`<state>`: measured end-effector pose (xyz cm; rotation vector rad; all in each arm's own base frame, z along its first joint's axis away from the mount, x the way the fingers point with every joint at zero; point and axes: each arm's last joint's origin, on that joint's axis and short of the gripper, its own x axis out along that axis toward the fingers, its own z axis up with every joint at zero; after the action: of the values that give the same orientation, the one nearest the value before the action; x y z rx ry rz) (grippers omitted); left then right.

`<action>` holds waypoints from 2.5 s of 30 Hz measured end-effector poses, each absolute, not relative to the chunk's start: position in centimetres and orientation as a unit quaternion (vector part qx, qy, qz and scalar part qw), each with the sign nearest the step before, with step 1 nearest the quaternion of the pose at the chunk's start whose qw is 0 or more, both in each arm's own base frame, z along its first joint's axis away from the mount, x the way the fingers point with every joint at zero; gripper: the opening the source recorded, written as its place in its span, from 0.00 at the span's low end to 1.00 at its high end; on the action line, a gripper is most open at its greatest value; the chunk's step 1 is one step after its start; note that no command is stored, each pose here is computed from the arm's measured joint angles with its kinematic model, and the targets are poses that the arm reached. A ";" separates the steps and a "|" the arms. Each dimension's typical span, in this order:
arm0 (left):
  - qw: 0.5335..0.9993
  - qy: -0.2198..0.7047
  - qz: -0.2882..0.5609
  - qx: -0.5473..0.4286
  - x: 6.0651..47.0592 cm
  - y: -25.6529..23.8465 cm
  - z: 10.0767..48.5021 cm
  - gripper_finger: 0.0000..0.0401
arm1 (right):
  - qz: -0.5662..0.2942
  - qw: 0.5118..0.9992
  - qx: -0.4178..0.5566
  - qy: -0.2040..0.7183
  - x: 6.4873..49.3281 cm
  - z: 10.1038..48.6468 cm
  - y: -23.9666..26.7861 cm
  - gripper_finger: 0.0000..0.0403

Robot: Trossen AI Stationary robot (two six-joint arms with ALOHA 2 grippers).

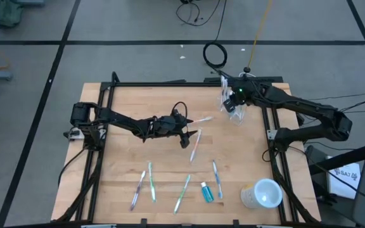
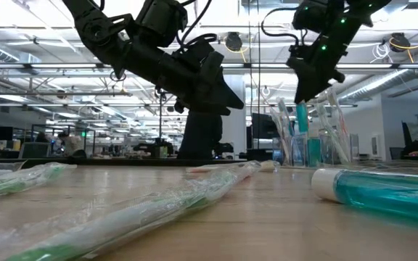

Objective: Pick & Place toothbrushing station
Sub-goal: Put the top blue mouthwash into the transparent organizer, then put the top orange toothbrush into the transparent organizer

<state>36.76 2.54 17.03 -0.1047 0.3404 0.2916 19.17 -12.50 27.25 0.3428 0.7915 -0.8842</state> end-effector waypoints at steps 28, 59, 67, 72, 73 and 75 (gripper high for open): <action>0.972 0.170 0.147 -0.068 36.7 2.5 17.0 0.66 | -0.422 0.819 0.172 0.349 18.5 20.8 -12.1 0.35; 0.972 0.170 0.147 -0.068 36.7 2.5 17.0 0.66 | -0.136 0.944 0.102 0.282 22.2 23.4 -3.6 0.42; 0.972 0.172 0.147 -0.068 36.7 2.5 16.9 0.66 | -0.074 0.927 0.079 0.358 24.1 20.3 -0.4 0.42; 0.970 0.182 0.148 -0.067 36.6 2.5 16.7 0.66 | -0.050 0.920 0.074 0.380 24.5 19.4 1.1 0.42; 0.970 0.182 0.148 -0.066 36.6 2.5 16.7 0.66 | -0.048 0.919 0.078 0.384 24.4 19.3 1.3 0.42; 0.969 0.185 0.148 -0.066 36.6 2.5 16.7 0.66 | -0.032 0.916 0.093 0.389 24.4 19.2 1.7 0.42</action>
<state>36.62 2.50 16.68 -0.1337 0.3733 0.2990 24.40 1.75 19.20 0.1905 0.7998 -0.0664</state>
